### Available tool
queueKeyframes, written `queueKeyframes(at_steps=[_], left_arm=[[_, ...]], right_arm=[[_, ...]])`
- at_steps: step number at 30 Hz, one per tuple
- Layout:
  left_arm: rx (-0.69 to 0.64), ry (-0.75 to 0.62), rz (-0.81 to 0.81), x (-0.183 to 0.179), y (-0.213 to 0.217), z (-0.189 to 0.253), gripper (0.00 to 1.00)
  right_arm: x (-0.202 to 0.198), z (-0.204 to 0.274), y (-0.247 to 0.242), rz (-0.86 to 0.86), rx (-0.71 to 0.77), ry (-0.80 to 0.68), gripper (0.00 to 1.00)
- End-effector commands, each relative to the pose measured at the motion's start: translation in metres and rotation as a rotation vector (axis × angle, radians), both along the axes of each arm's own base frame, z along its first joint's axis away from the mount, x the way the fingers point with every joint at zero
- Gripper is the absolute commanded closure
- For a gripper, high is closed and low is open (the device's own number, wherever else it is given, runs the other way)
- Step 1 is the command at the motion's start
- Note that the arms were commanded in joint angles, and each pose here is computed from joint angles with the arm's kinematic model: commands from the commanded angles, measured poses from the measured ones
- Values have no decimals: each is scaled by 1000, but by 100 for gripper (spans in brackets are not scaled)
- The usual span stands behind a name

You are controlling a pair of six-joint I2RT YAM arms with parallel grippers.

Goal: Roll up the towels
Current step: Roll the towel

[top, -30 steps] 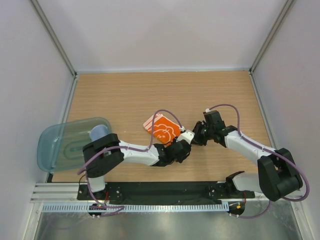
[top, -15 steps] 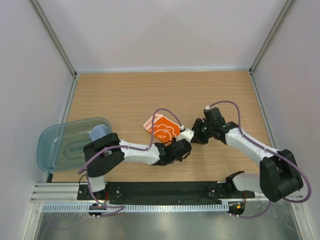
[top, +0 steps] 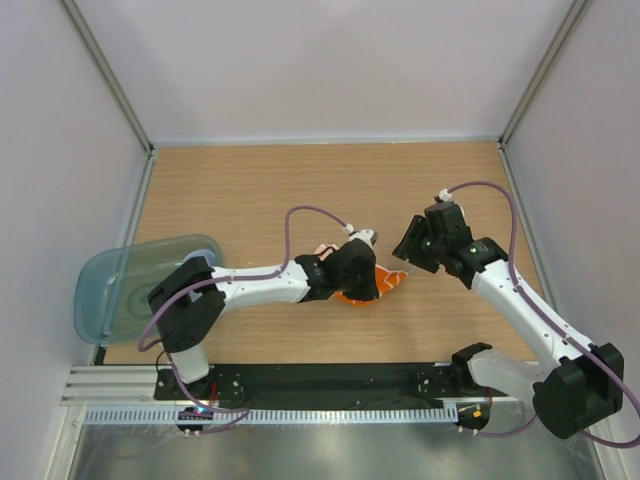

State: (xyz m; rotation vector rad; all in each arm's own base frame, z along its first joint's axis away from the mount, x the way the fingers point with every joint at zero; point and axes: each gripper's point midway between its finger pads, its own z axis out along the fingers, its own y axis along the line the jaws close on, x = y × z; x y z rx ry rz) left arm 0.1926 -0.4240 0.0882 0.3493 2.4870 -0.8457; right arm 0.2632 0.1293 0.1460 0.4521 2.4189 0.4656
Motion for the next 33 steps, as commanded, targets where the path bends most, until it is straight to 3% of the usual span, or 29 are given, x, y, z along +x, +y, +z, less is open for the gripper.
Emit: queueKeyframes(at_steps=[1,7,14,18,24,33], left_arm=[[-105,178,52,-10,4,11,100],[-148,292,202,-6,32,-8,100],[-230,384,338,0,46,-17,100],[-277,442,440,11,59,-23,100],[-253,487,452,13,64,-33,100],[-226,519,470,10,71,-48,100]], right_arm=[[-8,-16,-4,-1,-20,51,46],[-13,-13,-10,-20,-29,34,44],[-17,-12,18,71,104,21,45],[-16,5,52,199,281,-75,55],[-23,-13,74,278,389,-72,77],[-9,-66,84,275,392,9,81]])
